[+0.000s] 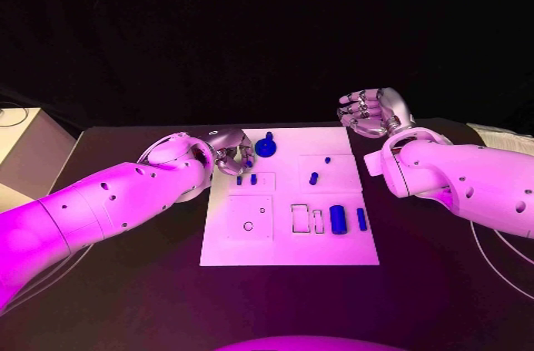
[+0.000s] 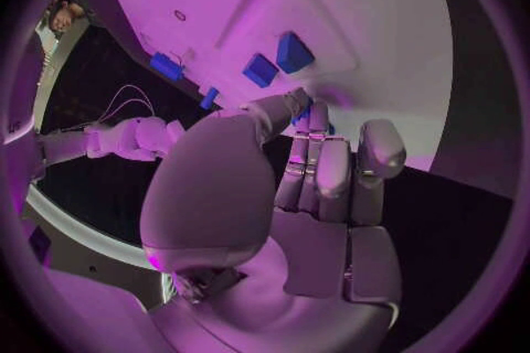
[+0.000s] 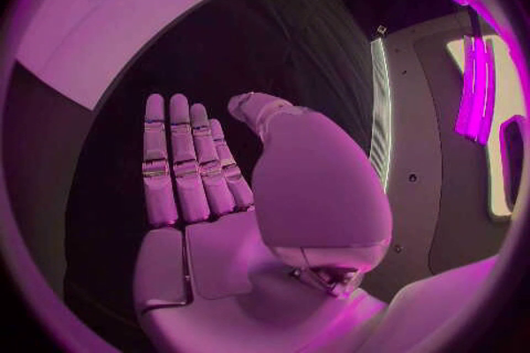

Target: Assemble the parts on the task board

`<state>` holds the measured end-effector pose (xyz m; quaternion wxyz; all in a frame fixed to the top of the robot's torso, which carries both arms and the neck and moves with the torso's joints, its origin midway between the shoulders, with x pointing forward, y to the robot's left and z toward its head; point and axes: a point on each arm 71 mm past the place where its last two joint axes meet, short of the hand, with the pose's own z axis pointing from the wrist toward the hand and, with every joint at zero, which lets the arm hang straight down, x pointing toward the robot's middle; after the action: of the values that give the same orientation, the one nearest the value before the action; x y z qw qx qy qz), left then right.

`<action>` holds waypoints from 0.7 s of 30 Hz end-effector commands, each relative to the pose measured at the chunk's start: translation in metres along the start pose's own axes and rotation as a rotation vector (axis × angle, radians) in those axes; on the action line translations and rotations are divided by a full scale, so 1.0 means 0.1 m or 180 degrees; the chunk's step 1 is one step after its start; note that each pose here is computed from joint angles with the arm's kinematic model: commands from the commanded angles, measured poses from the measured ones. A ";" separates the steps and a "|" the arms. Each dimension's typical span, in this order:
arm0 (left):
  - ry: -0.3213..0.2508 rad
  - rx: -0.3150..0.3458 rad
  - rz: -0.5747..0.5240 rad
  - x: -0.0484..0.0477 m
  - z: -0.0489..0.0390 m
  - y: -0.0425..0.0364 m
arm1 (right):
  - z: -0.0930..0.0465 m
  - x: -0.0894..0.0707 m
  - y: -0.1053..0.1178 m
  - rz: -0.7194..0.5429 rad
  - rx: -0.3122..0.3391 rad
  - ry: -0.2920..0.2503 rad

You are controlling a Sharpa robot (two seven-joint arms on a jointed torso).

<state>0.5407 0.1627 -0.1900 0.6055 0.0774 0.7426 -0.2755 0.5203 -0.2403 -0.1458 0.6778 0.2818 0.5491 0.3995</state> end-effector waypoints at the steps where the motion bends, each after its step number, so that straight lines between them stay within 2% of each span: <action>1: 0.0141 -0.0016 0.0032 0.085 -0.006 0.005 | 0.00 0.01 0.01 0.0006 -0.0040 0.0043; 21: 0.0087 -0.0020 0.0029 0.073 -0.009 -0.001 | 0.00 0.01 0.01 0.0005 -0.0038 0.0043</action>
<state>0.5398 0.1628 -0.1928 0.6042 0.0777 0.7449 -0.2721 0.5204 -0.2406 -0.1459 0.6779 0.2820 0.5491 0.3993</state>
